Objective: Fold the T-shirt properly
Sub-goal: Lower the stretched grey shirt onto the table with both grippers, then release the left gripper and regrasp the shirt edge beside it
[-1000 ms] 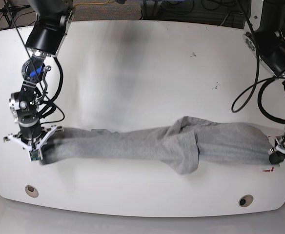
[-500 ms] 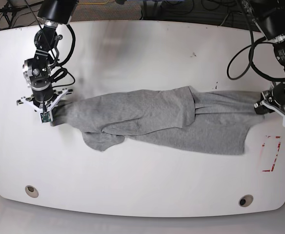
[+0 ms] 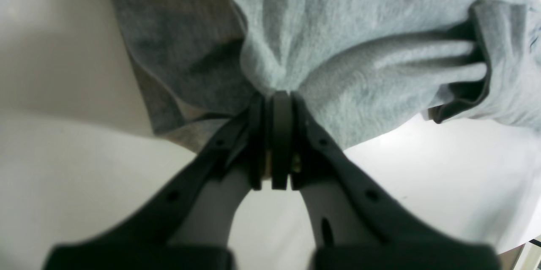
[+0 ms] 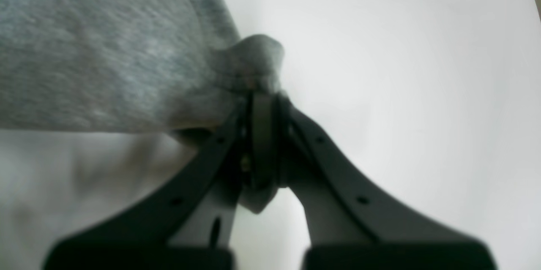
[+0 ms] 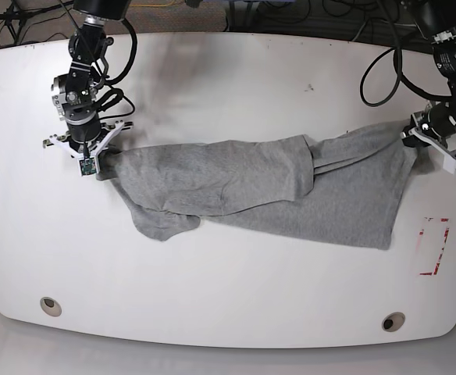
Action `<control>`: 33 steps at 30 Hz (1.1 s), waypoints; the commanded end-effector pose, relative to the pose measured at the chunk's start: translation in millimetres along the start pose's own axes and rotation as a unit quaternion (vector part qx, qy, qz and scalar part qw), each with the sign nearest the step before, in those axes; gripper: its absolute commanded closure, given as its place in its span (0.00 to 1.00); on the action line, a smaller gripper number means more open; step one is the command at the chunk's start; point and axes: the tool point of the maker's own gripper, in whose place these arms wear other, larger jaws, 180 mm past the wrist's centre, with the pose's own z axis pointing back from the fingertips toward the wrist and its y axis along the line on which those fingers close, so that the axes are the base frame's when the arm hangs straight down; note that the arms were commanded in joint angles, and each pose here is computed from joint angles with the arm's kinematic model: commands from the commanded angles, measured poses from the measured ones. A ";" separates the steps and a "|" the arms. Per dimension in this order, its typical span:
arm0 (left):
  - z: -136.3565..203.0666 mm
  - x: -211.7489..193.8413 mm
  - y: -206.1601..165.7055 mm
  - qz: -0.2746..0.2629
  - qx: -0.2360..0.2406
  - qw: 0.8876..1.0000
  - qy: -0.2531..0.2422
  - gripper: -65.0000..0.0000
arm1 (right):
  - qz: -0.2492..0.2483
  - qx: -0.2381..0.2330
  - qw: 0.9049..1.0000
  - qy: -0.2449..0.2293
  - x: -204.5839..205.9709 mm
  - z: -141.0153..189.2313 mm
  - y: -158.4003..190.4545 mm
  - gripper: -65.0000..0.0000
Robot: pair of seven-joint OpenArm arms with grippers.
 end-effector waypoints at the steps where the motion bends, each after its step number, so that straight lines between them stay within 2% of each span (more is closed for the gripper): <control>1: 6.6 7.1 3.2 -0.009 0.004 1.000 -0.013 1.00 | 0.005 -0.011 1.000 -0.026 15.2 2.6 -8.8 1.00; 6: 8.5 2.1 8.5 -0.012 0.012 1.000 -0.005 1.00 | 0.004 -0.011 1.000 -0.025 14.5 2.7 -8.1 1.00; 8: 10.1 0.8 12.0 -0.019 0.020 1.000 0.000 0.97 | 0.004 -0.011 1.000 -0.025 14.5 2.7 -8.1 1.00; 12: 11.6 2.3 14.6 -0.020 0.023 1.000 -0.001 0.76 | 0.004 -0.010 1.000 -0.022 11.7 3.4 -7.4 1.00; 18: 18.3 12.4 17.8 -0.031 0.030 0.999 -0.008 0.32 | 0.005 -0.009 1.000 -0.020 10.2 4.0 -7.0 1.00; 20: 19.9 18.4 17.3 -0.034 0.030 0.999 -0.014 0.24 | 0.005 -0.009 1.000 -0.020 10.2 4.0 -7.0 1.00; 33: 35.6 112.0 -17.2 -0.057 0.002 0.991 -0.119 0.22 | 0.005 -0.010 1.000 -0.024 13.8 3.1 -7.4 1.00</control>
